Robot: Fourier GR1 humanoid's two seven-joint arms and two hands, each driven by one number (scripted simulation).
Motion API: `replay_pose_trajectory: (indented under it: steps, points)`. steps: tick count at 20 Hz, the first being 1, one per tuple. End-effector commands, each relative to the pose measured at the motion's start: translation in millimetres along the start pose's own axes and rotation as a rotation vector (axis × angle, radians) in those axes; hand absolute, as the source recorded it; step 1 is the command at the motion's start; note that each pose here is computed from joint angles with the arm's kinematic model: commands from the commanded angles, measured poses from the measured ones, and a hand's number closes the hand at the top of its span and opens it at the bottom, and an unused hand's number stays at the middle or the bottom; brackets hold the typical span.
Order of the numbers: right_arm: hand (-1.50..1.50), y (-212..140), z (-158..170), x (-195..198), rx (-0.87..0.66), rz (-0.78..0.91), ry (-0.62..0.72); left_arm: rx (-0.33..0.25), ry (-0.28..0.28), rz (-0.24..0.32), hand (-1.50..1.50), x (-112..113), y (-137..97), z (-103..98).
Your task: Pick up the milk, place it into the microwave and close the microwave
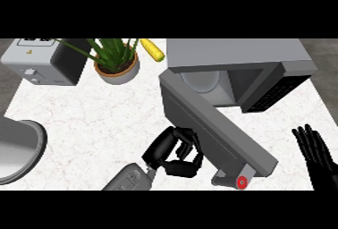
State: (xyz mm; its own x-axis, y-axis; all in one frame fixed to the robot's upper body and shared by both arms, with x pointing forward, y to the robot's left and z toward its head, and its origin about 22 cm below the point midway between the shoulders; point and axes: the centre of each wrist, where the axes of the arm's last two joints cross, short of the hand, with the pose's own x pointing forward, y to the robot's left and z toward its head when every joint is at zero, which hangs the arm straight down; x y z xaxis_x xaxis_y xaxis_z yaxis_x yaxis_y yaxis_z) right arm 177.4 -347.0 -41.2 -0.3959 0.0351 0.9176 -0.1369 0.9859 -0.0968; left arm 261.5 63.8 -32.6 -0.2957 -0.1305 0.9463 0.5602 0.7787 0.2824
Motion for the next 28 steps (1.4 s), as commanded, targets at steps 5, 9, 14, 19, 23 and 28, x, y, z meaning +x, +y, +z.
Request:
replay_pose_trajectory:
  steps: [5,9,14,19,23,28]
  points:
    - [-1.5,1,-27,51,0.096,-0.077,-0.079,0.042,0.038,-0.008,1.5,-27,-26,-2]
    - [-1.5,-9,-31,68,0.155,-0.082,-0.117,0.023,0.06,0.013,1.5,-16,-29,-18]
    - [-1.5,3,-27,75,0.191,-0.136,-0.109,0.109,-0.017,0.062,1.5,-2,-29,-31]
    - [-1.5,6,-49,93,0.274,-0.104,-0.136,0.213,-0.073,0.088,1.5,16,-21,-50]
    - [-1.5,-7,-54,102,0.281,-0.071,-0.131,0.364,-0.059,0.11,1.5,28,-10,-65]
    - [-1.5,-13,-65,112,0.274,-0.061,-0.173,0.433,-0.036,0.111,-1.5,36,-1,-81]
